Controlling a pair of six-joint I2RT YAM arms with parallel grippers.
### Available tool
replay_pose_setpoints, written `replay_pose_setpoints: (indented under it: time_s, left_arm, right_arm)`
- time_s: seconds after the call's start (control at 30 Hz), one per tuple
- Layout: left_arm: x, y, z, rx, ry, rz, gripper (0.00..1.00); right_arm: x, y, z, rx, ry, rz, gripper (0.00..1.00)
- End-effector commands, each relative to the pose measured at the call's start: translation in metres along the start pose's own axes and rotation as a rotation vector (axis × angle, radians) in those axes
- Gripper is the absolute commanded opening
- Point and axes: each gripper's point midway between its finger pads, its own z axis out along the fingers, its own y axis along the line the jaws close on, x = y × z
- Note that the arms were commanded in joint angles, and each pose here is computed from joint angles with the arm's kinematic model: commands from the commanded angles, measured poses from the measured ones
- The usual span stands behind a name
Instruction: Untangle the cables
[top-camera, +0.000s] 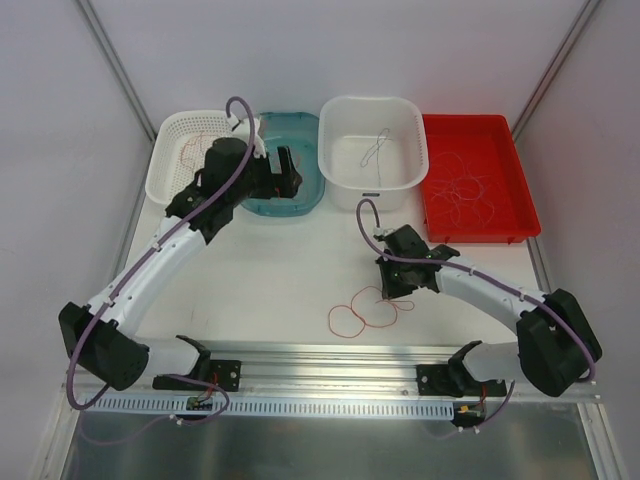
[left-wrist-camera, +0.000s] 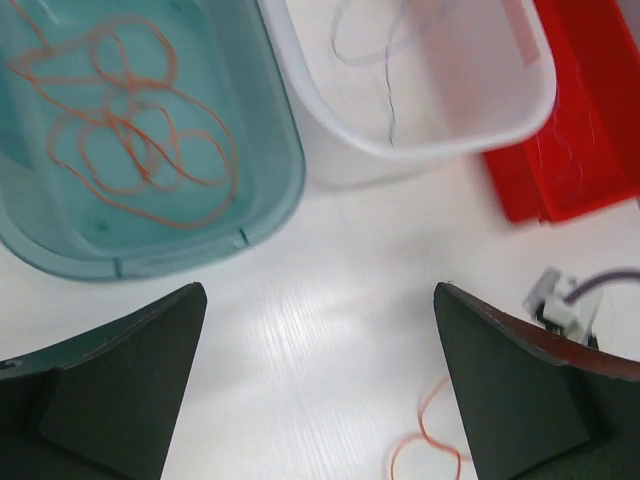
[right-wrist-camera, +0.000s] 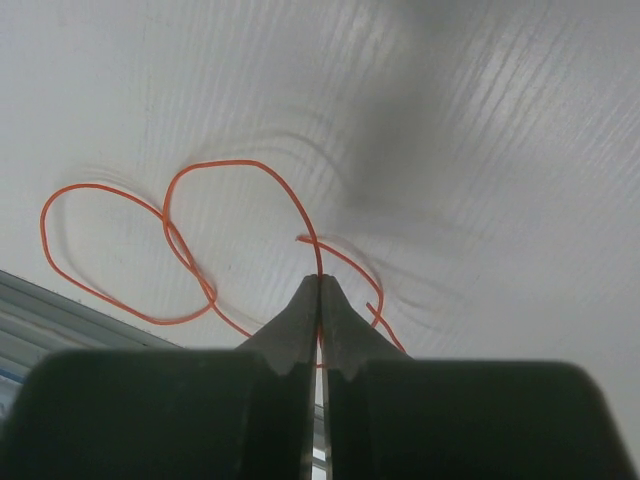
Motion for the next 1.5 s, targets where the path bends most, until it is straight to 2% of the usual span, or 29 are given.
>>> replay_pose_setpoints:
  time_s: [0.0,0.07,0.1,0.17,0.2,0.27,0.37,0.63,0.83,0.93,1.07,1.1,1.17,1.2,1.27,1.3,1.4,1.43,1.47]
  left_arm:
    - [0.09,-0.021,0.002,0.106,0.239,-0.049,0.99]
    - [0.109,-0.032,-0.003,0.161,0.274,-0.038,0.99]
    - [0.134,-0.033,-0.004,0.174,0.32,-0.018,0.99]
    - [0.144,-0.046,-0.009,0.258,0.309,0.008,0.99]
    - [0.163,-0.052,-0.013,0.297,0.335,0.038,0.99]
    - [0.161,-0.068,-0.019,0.379,0.282,0.064,0.99]
    - [0.176,-0.081,-0.028,0.455,0.268,0.127,0.99]
    - [0.162,-0.126,-0.039,0.666,0.14,0.17,0.97]
    - [0.167,-0.134,-0.018,0.645,0.133,0.167,0.91]
    - [0.167,-0.141,-0.016,0.663,0.138,0.179,0.8]
    - [0.17,-0.152,-0.022,0.708,0.148,0.185,0.51]
    - [0.17,-0.151,-0.023,0.706,0.149,0.181,0.27]
    - [0.164,-0.151,-0.027,0.701,0.132,0.177,0.06]
    - [0.162,-0.148,-0.028,0.686,0.129,0.175,0.0]
    - [0.145,-0.15,-0.036,0.681,0.09,0.18,0.0]
    - [0.144,-0.147,-0.039,0.664,0.103,0.183,0.0]
    - [0.113,-0.142,-0.047,0.604,0.038,0.202,0.0]
    - [0.107,-0.134,-0.049,0.554,0.032,0.211,0.0]
    - [0.091,-0.134,-0.053,0.537,-0.003,0.228,0.0]
  right_arm:
    - [-0.019,0.01,-0.009,-0.025,-0.087,-0.022,0.01]
    - [-0.033,0.02,-0.025,-0.067,-0.161,-0.03,0.01]
    - [-0.039,0.024,-0.033,-0.091,-0.192,-0.033,0.01]
    - [-0.056,0.034,-0.056,-0.138,-0.287,-0.047,0.01]
    - [-0.06,0.039,-0.063,-0.164,-0.308,-0.061,0.01]
    - [-0.071,0.048,-0.081,-0.205,-0.368,-0.077,0.01]
    - [-0.081,0.062,-0.105,-0.278,-0.44,-0.104,0.01]
    - [-0.099,0.083,-0.157,-0.385,-0.579,-0.135,0.01]
    - [-0.102,0.09,-0.17,-0.426,-0.615,-0.139,0.01]
    - [-0.1,0.09,-0.17,-0.432,-0.617,-0.138,0.01]
    - [-0.099,0.088,-0.17,-0.428,-0.628,-0.134,0.01]
    - [-0.099,0.086,-0.17,-0.419,-0.631,-0.131,0.01]
    - [-0.099,0.085,-0.168,-0.41,-0.629,-0.13,0.01]
    - [-0.098,0.084,-0.166,-0.404,-0.628,-0.129,0.01]
    - [-0.098,0.081,-0.163,-0.389,-0.621,-0.126,0.02]
    - [-0.096,0.079,-0.162,-0.381,-0.615,-0.126,0.04]
    - [-0.095,0.071,-0.162,-0.338,-0.62,-0.128,0.26]
    - [-0.095,0.069,-0.166,-0.325,-0.634,-0.133,0.48]
    - [-0.094,0.063,-0.165,-0.295,-0.634,-0.12,0.58]
